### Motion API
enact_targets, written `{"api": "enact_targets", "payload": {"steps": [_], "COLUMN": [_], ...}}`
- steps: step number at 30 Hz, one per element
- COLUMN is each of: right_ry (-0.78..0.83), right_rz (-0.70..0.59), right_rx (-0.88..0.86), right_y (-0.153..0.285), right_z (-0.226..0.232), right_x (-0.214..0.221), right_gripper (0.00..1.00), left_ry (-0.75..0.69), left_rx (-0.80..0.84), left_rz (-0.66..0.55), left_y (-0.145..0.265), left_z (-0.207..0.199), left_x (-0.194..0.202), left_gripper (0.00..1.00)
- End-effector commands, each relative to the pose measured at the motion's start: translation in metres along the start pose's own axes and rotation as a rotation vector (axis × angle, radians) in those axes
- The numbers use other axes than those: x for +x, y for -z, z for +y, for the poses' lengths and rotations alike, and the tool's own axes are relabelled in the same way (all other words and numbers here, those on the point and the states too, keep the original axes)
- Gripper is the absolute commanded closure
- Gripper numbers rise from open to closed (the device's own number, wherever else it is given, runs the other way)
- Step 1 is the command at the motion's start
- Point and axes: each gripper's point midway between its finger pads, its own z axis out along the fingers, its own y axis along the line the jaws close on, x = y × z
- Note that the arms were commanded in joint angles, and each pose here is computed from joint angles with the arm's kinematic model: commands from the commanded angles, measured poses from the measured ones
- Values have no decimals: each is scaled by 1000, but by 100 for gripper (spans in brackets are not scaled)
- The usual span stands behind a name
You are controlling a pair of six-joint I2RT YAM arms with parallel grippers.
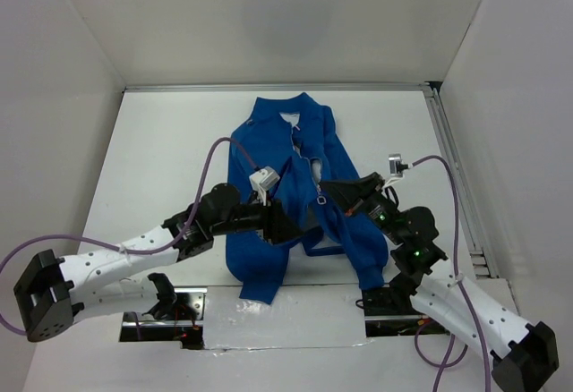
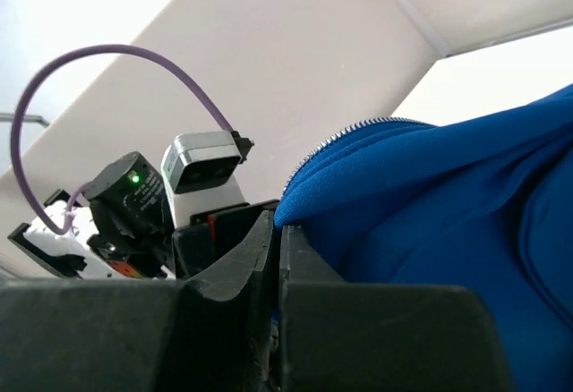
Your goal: Zip up the jacket
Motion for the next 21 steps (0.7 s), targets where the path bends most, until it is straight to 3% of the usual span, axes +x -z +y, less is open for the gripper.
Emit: {"api": "enact_targets", "payload": {"steps": [1, 3, 4, 10, 21], "right_ry": [20, 23, 27, 16, -34], "right_rz": [-40, -20, -10, 16, 59], "right_rx": [-21, -37, -37, -63, -103], "right_y": [8, 11, 11, 11, 11], "right_z": [8, 12, 11, 15, 22], "right_x": [-8, -3, -1, 5, 22], "right_gripper": [100, 100, 100, 100, 100], "left_ry": [-34, -36, -56, -65, 2], "left_rx": [28, 78, 111, 114, 112], "left_rz": [-48, -51, -71, -110, -140], "left_y": [15, 22, 24, 27, 1], "left_z": [-8, -16, -22, -29, -12], "left_x": [-13, -14, -20, -35, -66], "left_gripper": [41, 35, 24, 7, 10]}}
